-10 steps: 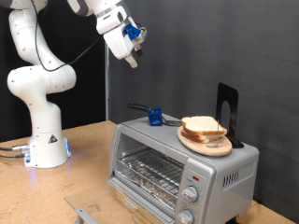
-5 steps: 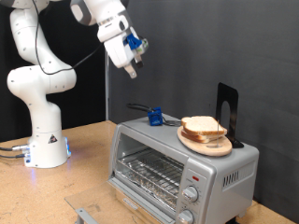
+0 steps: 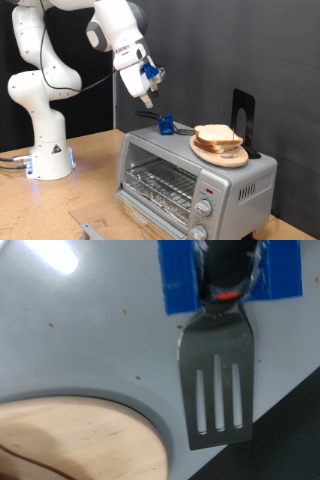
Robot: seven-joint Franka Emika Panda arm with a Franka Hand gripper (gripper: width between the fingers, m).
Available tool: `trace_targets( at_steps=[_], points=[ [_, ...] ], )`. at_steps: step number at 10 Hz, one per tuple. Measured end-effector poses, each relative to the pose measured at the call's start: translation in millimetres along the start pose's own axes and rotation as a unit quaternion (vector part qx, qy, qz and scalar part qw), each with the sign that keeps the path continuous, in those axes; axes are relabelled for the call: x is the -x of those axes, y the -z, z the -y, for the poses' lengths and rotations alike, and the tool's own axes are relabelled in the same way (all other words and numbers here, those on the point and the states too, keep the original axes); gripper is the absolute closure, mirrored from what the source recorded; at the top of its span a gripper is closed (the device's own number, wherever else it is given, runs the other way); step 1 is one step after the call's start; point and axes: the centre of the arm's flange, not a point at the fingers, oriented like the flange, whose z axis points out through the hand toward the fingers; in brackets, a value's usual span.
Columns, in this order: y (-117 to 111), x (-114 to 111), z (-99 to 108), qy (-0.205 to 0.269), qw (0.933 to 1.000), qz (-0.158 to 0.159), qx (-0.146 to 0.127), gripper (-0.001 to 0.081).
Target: Make a piece of toast with the oven
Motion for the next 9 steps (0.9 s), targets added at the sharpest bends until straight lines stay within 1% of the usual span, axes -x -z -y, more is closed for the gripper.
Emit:
trace_targets(
  at_steps=[4,9],
  points=[
    [-29,8,14,0.016,0.9997,0.014,0.008,-0.0002],
    [-53,19,20,0.019,0.9994,0.021,0.02,-0.0002]
  ],
)
